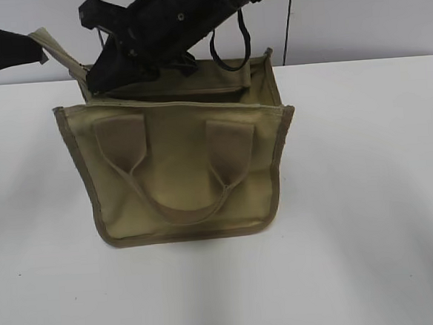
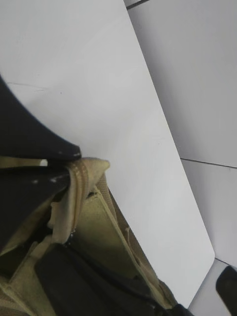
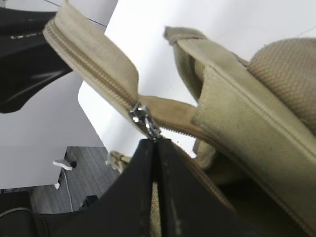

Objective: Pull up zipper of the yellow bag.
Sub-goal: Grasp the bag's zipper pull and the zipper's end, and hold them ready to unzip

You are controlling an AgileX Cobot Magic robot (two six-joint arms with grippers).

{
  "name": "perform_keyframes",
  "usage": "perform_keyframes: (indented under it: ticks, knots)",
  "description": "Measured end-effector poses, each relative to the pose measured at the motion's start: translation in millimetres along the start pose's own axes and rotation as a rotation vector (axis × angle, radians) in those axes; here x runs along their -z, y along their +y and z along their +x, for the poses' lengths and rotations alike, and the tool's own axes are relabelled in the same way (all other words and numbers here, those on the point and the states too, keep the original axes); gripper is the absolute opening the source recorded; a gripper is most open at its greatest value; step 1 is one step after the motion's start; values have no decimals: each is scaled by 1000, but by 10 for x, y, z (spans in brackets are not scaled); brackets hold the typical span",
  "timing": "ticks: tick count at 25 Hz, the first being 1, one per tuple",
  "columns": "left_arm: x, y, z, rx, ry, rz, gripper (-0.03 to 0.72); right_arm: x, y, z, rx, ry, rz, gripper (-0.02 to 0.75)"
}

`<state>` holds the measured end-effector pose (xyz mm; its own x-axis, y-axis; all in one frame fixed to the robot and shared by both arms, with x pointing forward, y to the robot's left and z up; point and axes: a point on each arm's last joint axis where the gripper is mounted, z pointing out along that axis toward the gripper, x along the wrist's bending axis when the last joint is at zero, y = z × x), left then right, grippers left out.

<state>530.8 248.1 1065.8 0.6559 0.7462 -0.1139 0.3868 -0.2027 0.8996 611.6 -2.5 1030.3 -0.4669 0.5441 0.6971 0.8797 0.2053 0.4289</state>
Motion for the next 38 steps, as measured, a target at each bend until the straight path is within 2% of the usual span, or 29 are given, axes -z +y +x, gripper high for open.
perform_keyframes:
  ticks: [12, 18, 20, 38]
  knots:
    - [6, 0, -36, 12, -45, -1, -2, -219, -17, 47, 115, -70, -71, 43]
    - [6, 1, -37, 13, -46, -2, -2, -242, 9, 12, 115, -89, -107, 169]
    - [6, 2, -37, 15, -46, -4, -2, -241, 18, 8, 115, -94, -118, 186]
    - [10, 15, -34, 23, -44, -12, -3, -262, 62, 53, -9, -7, -178, 199]
